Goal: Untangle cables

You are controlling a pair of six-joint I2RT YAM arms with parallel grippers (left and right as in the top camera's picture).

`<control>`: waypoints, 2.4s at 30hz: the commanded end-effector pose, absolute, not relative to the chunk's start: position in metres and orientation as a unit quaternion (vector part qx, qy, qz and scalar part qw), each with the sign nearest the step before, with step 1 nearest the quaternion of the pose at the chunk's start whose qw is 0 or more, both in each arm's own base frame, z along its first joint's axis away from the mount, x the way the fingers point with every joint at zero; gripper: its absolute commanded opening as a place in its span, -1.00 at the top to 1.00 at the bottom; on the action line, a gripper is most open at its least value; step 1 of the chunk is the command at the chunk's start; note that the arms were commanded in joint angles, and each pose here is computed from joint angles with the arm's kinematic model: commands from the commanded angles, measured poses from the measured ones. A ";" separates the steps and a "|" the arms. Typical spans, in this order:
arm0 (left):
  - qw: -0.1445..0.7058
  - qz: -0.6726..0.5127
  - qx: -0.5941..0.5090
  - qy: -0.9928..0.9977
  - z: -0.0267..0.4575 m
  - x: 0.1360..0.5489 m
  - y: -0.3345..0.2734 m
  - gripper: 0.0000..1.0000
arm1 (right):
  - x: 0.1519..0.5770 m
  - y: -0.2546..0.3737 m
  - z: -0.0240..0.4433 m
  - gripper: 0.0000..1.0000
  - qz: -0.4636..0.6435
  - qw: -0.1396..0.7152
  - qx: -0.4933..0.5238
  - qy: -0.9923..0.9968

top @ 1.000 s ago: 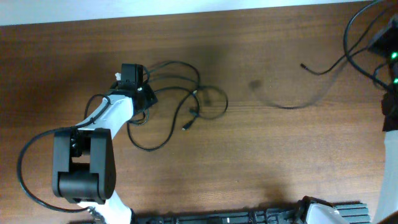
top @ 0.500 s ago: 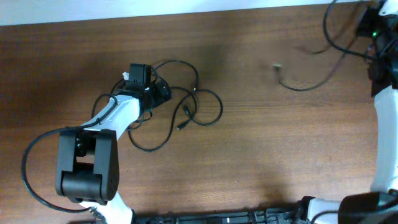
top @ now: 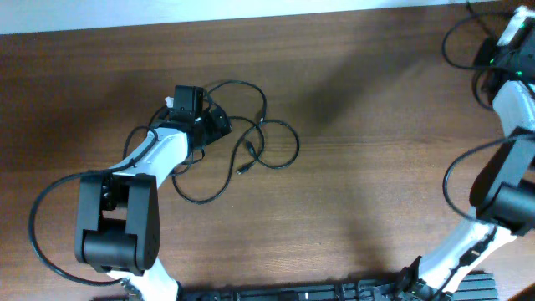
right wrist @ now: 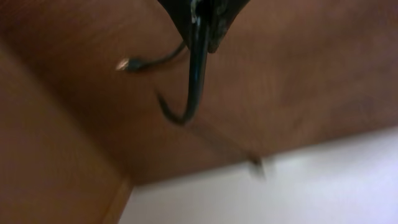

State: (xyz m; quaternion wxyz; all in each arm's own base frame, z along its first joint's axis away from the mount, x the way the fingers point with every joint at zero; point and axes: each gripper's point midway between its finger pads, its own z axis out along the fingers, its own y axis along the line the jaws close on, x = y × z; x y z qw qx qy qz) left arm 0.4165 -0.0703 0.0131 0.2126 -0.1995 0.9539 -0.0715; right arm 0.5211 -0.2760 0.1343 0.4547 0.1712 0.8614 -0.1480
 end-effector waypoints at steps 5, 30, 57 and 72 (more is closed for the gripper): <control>0.209 -0.073 -0.201 0.954 0.010 0.417 -0.071 -0.98 | 0.485 -0.292 0.074 -0.98 -0.124 0.359 0.206 0.902; 0.209 -0.073 -0.201 0.954 0.010 0.417 -0.071 -0.98 | 0.413 0.131 0.175 -0.98 0.258 0.182 0.012 0.949; 0.474 0.002 -0.142 0.869 0.277 0.413 0.020 -0.98 | 0.387 0.363 0.094 -0.98 0.312 0.180 -0.152 0.920; 0.348 0.001 -0.270 0.898 0.226 0.364 0.063 -0.98 | 0.372 0.403 0.089 0.92 0.278 0.235 -0.216 0.906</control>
